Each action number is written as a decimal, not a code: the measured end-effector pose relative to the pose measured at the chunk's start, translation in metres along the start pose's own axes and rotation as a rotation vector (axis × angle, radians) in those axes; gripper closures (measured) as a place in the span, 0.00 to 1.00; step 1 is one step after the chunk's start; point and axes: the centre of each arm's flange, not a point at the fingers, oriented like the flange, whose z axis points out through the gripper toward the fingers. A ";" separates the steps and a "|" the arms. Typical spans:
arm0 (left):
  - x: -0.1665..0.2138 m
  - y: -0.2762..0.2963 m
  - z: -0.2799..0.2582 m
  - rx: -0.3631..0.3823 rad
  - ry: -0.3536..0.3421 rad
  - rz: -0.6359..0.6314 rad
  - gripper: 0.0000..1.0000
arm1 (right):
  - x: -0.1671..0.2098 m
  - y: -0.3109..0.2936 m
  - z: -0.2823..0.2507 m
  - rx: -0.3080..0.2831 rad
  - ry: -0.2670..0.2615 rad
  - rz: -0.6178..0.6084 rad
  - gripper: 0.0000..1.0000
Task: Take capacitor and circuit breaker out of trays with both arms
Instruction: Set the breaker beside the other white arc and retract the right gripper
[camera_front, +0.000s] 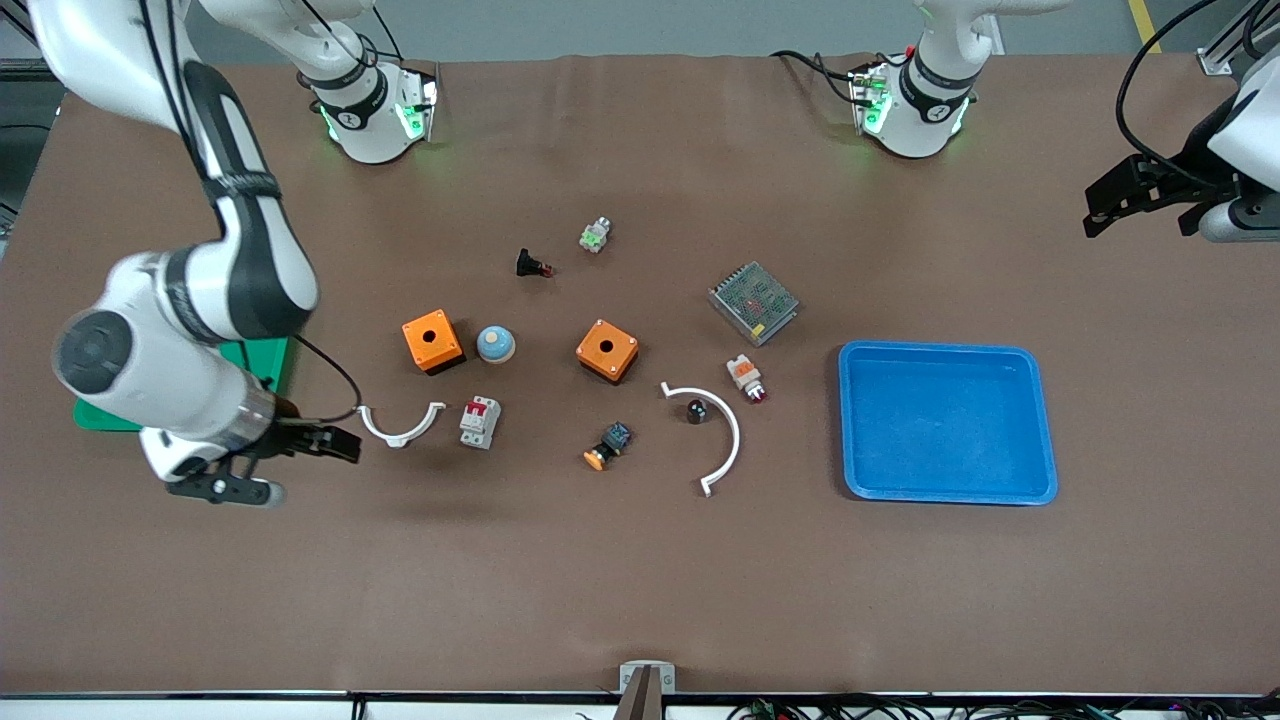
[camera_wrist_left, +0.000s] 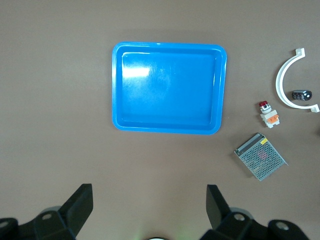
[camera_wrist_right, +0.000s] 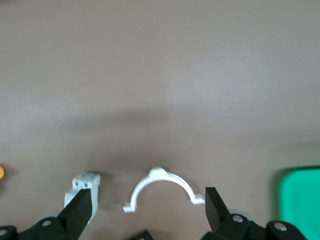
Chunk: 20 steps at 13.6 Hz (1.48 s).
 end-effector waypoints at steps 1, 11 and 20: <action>0.000 0.000 0.001 0.000 -0.001 0.001 0.00 | -0.004 0.008 -0.027 -0.020 0.017 -0.036 0.00; 0.004 -0.001 0.009 0.000 -0.015 -0.002 0.00 | -0.096 0.099 -0.198 -0.041 0.053 -0.101 0.00; -0.018 0.010 -0.010 0.004 0.019 -0.036 0.00 | -0.103 0.104 -0.244 -0.044 0.091 -0.126 0.00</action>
